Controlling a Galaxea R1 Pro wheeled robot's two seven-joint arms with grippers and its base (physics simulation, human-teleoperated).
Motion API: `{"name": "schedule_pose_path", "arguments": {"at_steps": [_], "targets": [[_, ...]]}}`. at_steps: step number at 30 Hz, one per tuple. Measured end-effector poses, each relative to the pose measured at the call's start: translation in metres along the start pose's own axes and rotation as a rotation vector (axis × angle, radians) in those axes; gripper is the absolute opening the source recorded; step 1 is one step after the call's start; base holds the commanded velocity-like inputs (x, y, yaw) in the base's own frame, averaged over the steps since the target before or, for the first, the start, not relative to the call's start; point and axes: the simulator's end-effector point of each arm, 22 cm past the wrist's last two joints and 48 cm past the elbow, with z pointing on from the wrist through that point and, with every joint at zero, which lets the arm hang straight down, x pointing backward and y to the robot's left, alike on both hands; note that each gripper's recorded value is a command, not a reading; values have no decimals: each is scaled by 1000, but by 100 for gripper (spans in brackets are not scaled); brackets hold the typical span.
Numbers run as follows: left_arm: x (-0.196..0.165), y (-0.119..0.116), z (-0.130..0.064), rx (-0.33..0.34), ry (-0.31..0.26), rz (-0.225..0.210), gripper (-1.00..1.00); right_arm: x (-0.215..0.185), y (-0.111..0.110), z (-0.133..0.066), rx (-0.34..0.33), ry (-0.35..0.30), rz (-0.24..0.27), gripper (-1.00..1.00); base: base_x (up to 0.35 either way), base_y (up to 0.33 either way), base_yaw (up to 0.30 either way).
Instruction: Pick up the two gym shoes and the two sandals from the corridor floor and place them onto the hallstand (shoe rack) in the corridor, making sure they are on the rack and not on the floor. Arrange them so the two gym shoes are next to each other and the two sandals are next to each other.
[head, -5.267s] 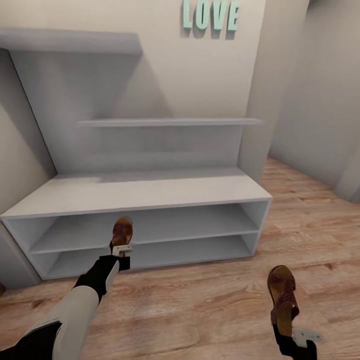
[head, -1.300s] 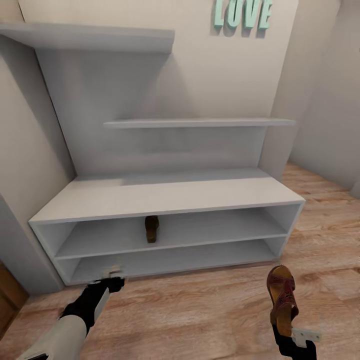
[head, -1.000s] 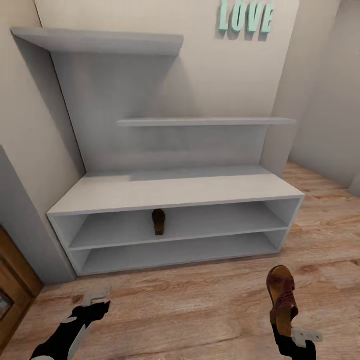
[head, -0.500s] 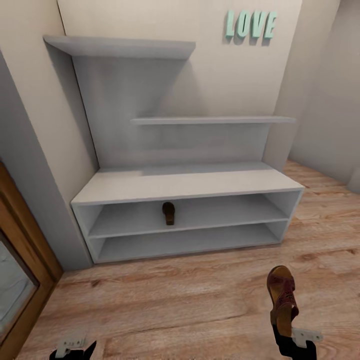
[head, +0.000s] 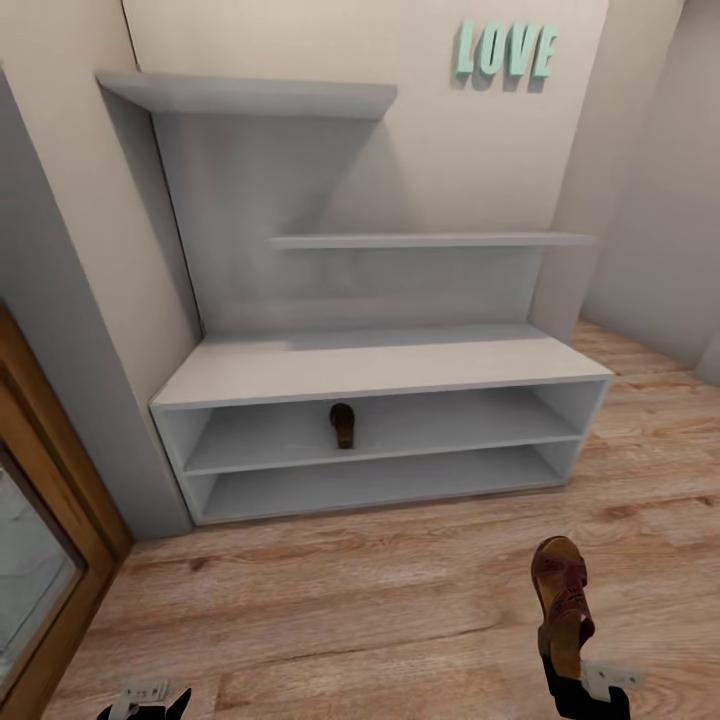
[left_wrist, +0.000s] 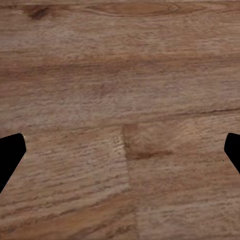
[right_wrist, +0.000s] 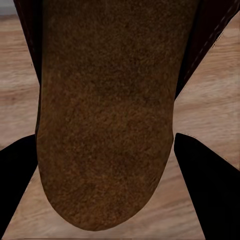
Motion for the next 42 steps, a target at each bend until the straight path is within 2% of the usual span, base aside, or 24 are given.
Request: {"name": "schedule_pose_path", "arguments": {"at_steps": [19,25,36,42], "targets": [[0,1,0,-2,-1,0,100,0,0,0,1,1,0,-100,-28,277,0],[0,1,0,-2,-1,0,100,0,0,0,1,0,1,-100,-24,63,70],[0,-1,0,0,-4,-1,100,0,0,0,1,0,1,-100,-3,7,241],[-1,-2,0,3,-8,-2,100,-1,0,0,2,-1,1,-100,0,0,58]]}}
